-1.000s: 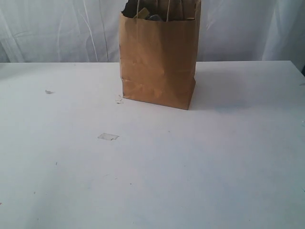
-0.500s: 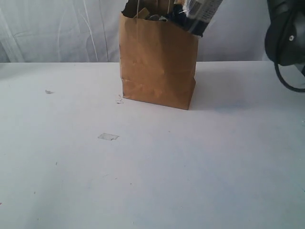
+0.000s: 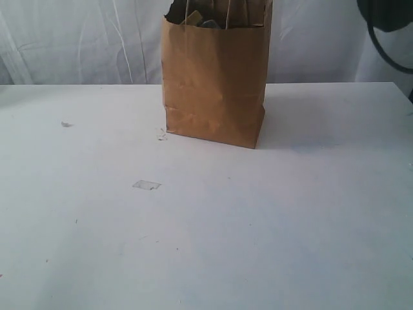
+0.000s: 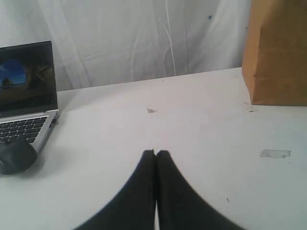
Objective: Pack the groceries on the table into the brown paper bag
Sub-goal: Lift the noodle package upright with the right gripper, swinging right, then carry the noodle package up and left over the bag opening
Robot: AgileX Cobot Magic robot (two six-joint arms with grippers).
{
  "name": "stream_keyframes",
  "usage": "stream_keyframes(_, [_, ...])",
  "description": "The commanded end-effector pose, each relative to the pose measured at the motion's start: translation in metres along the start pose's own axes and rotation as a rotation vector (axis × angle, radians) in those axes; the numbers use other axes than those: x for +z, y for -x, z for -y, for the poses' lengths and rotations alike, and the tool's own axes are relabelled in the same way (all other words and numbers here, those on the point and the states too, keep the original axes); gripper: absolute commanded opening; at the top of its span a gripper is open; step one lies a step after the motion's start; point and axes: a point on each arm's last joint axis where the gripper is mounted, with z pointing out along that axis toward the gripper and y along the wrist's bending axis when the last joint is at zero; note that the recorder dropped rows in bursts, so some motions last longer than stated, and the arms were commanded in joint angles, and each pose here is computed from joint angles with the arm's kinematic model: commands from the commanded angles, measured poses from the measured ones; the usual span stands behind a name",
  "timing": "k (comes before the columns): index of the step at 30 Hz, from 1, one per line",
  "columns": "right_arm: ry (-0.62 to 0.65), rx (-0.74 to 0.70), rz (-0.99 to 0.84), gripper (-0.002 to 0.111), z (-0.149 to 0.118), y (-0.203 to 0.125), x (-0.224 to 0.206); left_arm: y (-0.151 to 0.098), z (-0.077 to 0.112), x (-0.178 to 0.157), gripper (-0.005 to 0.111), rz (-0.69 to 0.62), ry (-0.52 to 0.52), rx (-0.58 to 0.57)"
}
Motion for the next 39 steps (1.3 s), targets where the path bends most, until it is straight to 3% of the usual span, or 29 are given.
stream_keyframes(1, [0.008, -0.071, 0.157, 0.0, 0.001, 0.03, 0.014, -0.001, 0.0, -0.001, 0.0, 0.005, -0.007, -0.004])
stream_keyframes(4, [0.031, -0.082, 0.138, 0.0, 0.0, 0.027, 0.015, -0.001, 0.0, -0.001, 0.0, 0.005, -0.007, -0.004])
stream_keyframes(12, [0.07, -0.104, -0.327, 0.0, -0.001, 0.005, 0.015, -0.001, 0.0, -0.001, 0.0, 0.005, -0.007, -0.004])
stream_keyframes(21, [0.001, -0.192, -0.648, 0.0, 0.01, 0.07, 0.007, -0.001, 0.0, -0.001, 0.0, 0.005, -0.007, -0.004])
stream_keyframes(33, [-0.201, -0.192, -1.552, 0.0, 0.028, 0.078, -0.062, -0.001, 0.0, -0.001, 0.0, 0.005, -0.007, -0.004])
stream_keyframes(39, [-0.208, -0.211, -1.804, 0.0, 0.029, 0.069, -0.082, -0.001, 0.0, -0.001, 0.0, 0.005, -0.007, -0.004])
